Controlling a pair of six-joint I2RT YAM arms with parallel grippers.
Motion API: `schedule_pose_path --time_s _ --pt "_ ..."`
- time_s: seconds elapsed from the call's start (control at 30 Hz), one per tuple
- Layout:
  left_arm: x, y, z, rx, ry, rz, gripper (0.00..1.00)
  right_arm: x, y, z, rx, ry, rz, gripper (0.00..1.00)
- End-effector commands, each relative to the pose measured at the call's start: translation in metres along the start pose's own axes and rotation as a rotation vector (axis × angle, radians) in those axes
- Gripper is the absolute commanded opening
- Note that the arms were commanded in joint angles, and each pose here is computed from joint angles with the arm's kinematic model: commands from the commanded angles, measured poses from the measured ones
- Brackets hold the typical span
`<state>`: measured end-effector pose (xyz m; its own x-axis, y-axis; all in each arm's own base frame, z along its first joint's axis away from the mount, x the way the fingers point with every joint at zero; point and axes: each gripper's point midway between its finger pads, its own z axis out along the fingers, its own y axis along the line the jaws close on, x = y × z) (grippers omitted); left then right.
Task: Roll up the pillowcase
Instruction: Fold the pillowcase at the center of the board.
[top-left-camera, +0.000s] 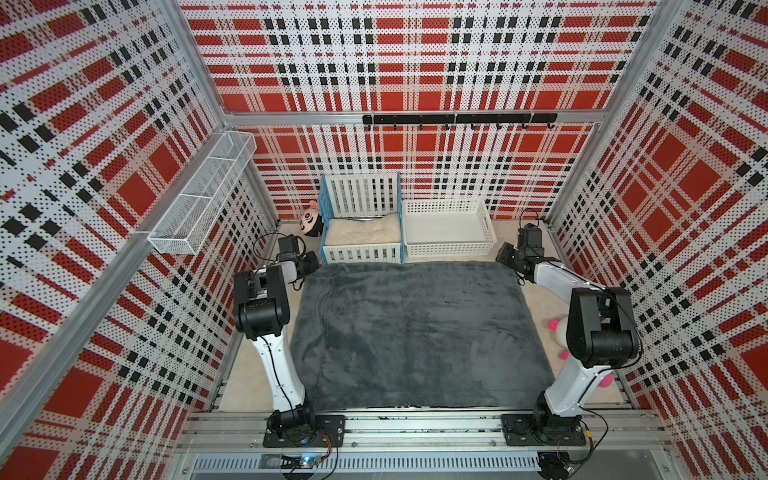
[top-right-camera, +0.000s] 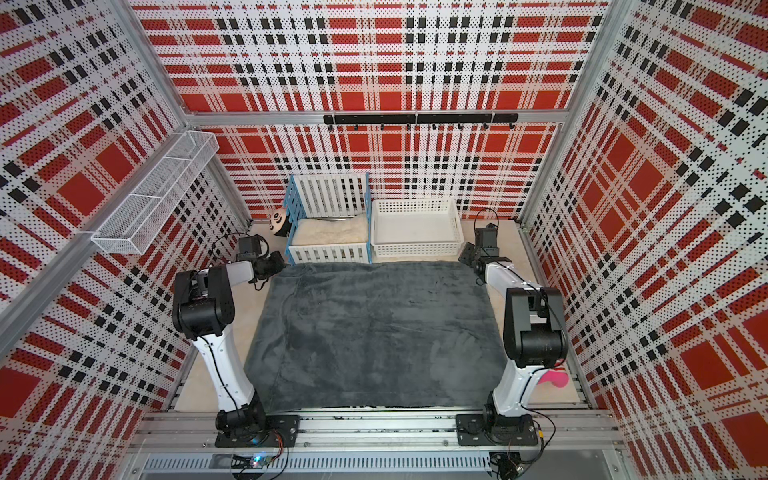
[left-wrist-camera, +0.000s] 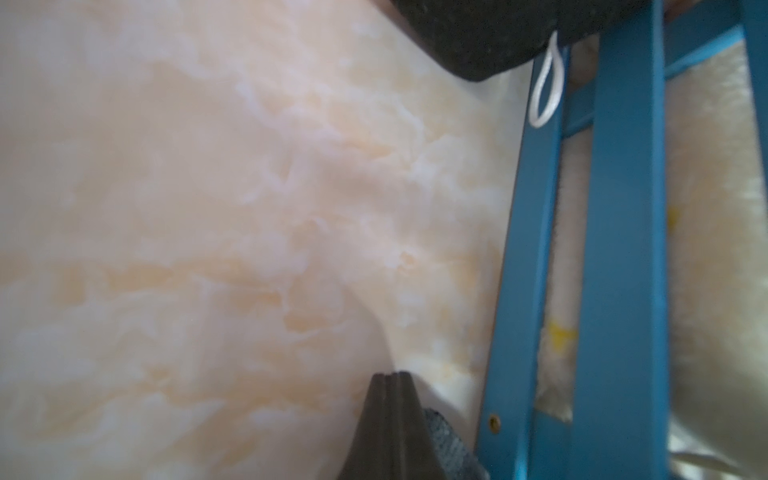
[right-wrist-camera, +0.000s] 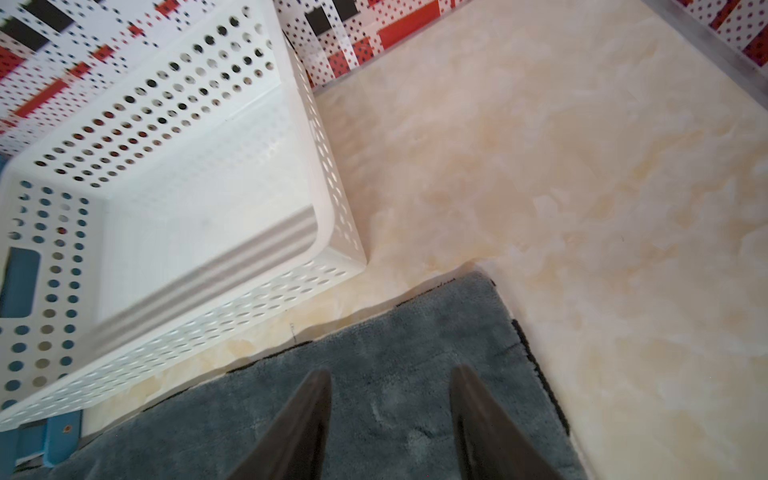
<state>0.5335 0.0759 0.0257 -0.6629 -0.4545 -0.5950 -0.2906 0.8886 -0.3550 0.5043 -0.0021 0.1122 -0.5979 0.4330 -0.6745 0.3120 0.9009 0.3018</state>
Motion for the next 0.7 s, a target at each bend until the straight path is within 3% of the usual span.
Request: schedule_pose_path --time_s 0.0,0.13,0.37,0.6,0.67 --pt "0.008 0.001 -0.014 -0.008 0.023 -0.038 0.00 0.011 -0.021 0.015 0.073 0.092 0.018 0.51" --pt "0.000 -0.002 -0.024 0.007 -0.011 -0.054 0.00 0.009 -0.041 0.031 0.135 0.147 0.040 0.40" --pt "-0.003 -0.003 -0.031 0.012 -0.028 -0.069 0.00 0.015 -0.059 0.057 0.156 0.219 0.043 0.46" --pt "-0.004 -0.002 -0.031 0.020 -0.029 -0.074 0.00 0.017 -0.061 0.079 0.169 0.245 0.027 0.43" --pt "-0.005 -0.002 -0.032 0.022 -0.034 -0.076 0.00 0.020 -0.059 0.084 0.156 0.265 0.031 0.33"
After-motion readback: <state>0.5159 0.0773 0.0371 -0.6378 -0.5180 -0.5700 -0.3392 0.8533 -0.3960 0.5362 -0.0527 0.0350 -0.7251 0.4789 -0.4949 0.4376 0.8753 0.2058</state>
